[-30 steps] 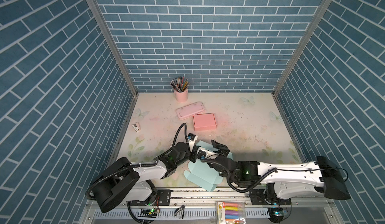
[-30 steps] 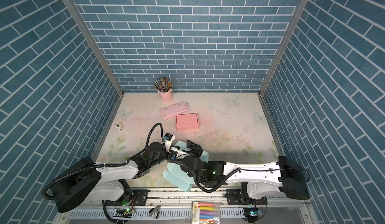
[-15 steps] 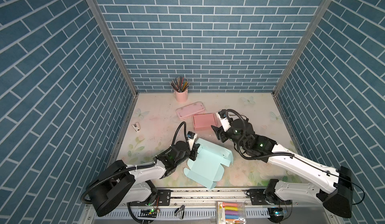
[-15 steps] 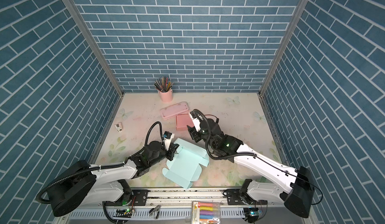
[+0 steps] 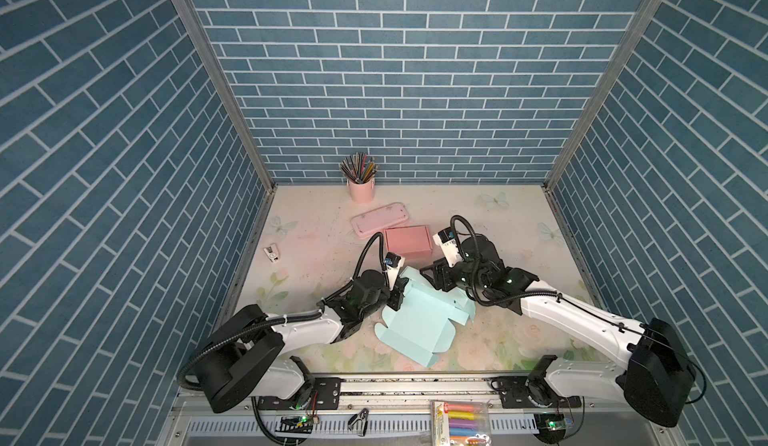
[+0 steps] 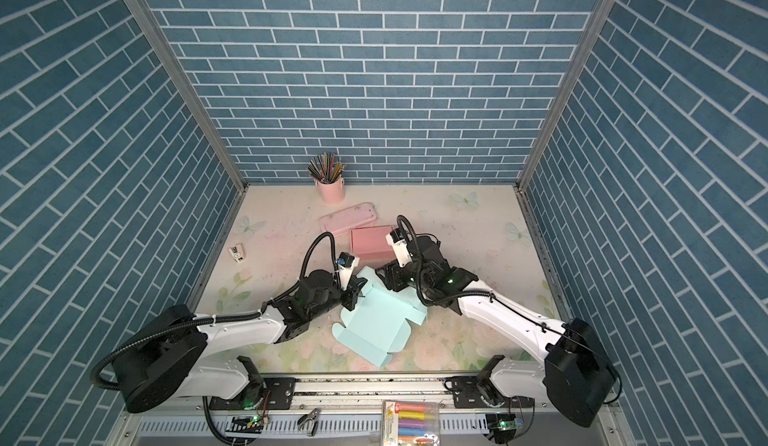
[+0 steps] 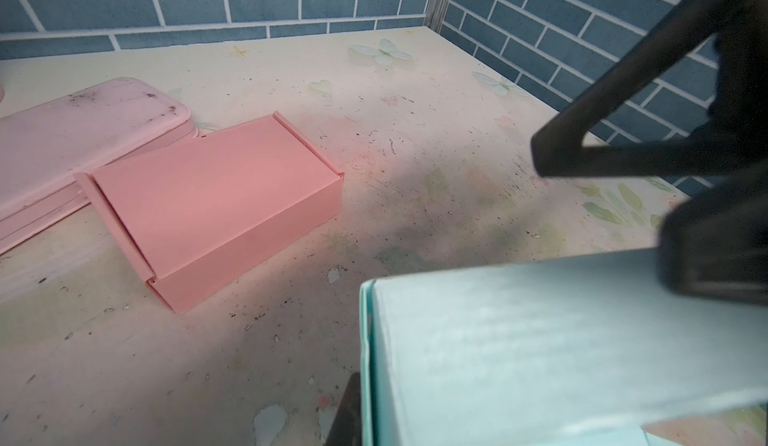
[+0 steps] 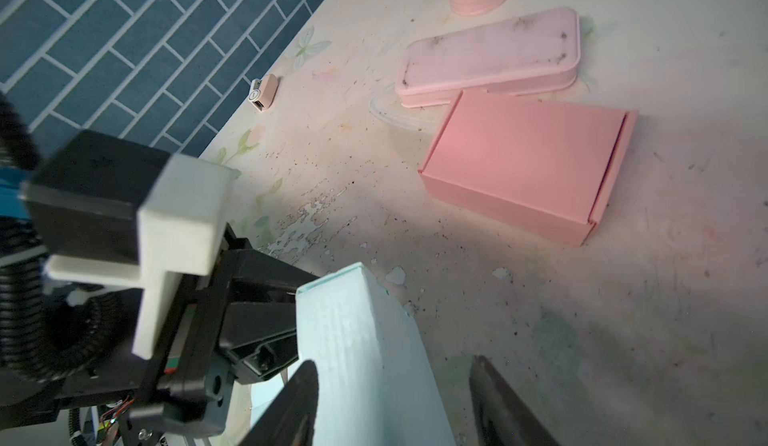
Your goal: Fold the paper box
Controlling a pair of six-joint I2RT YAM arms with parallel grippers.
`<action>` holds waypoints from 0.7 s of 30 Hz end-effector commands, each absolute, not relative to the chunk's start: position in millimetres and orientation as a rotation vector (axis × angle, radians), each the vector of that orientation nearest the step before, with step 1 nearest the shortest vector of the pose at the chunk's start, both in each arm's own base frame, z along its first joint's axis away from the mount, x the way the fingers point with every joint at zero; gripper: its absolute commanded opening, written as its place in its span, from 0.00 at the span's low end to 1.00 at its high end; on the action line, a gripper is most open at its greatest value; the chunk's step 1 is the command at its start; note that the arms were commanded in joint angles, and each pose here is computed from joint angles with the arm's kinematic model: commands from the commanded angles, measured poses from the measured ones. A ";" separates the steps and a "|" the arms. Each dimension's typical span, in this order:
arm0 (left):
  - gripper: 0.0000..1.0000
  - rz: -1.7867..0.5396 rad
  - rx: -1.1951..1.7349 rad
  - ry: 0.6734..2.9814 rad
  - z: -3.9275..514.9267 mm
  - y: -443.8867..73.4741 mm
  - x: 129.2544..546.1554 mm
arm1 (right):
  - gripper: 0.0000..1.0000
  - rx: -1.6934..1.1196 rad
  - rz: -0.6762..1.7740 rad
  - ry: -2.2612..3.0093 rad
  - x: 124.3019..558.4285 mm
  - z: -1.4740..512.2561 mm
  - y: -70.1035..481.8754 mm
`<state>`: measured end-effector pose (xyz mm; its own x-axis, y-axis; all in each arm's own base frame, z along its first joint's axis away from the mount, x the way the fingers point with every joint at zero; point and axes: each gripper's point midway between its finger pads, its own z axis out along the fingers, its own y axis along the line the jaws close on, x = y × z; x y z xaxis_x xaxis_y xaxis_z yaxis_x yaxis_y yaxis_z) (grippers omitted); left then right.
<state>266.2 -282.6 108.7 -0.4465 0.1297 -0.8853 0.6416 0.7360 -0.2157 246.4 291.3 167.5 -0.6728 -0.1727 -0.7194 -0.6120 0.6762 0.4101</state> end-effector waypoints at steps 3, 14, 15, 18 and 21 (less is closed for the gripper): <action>0.13 -0.707 0.625 1.942 111.9 -300.9 265.2 | 0.56 -0.478 1.012 2.299 245.5 151.3 292.3; 0.14 -0.696 0.607 1.962 97.0 -303.5 266.9 | 0.54 -0.433 1.190 2.405 233.7 119.3 309.8; 0.14 -0.696 0.600 1.960 96.7 -303.0 267.5 | 0.53 -0.419 1.200 2.415 232.8 115.6 309.7; 0.14 -0.679 0.578 1.973 93.0 -300.2 269.9 | 0.53 -0.395 1.219 2.416 230.6 112.6 308.9; 0.14 -0.637 0.541 1.986 89.3 -294.1 274.9 | 0.51 -0.393 1.235 2.416 227.7 114.5 310.0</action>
